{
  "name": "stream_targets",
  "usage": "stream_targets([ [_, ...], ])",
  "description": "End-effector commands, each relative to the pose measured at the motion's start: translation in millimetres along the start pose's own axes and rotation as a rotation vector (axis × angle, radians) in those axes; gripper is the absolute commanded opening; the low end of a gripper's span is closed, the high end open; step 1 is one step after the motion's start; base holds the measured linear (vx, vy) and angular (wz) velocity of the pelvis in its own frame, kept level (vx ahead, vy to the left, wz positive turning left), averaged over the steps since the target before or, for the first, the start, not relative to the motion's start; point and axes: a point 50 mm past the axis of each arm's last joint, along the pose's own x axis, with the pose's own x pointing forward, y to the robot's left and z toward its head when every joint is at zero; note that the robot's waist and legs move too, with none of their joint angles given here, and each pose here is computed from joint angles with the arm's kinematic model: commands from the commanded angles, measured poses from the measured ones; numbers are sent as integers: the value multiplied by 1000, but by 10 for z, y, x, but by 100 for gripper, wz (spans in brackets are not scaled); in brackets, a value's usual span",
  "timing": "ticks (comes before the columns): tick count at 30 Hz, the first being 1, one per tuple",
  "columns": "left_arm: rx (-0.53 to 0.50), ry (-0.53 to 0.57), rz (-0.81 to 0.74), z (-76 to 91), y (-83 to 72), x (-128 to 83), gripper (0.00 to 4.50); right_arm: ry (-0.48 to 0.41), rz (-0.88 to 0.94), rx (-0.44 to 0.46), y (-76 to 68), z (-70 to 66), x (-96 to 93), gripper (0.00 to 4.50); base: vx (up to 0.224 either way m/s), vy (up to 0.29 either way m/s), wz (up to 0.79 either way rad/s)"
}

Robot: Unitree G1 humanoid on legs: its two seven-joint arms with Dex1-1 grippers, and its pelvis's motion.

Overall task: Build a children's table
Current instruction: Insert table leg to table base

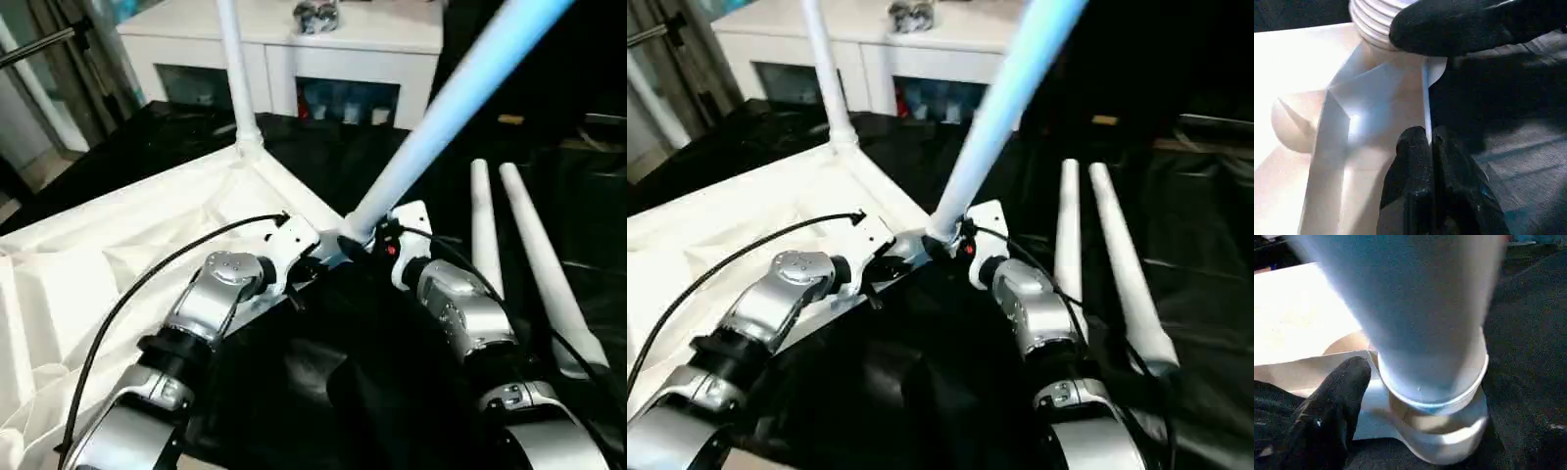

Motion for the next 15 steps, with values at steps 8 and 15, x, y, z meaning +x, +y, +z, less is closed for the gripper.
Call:
stream_targets([
  [8,47,-39,-42,80,-49,-35,0,-10,19,-8,47,6,-27,390,7,-2,0],
  [15,61,-28,-48,38,-57,-70,0,-4,37,-19,96,-46,-92,390,0,0,0],
])
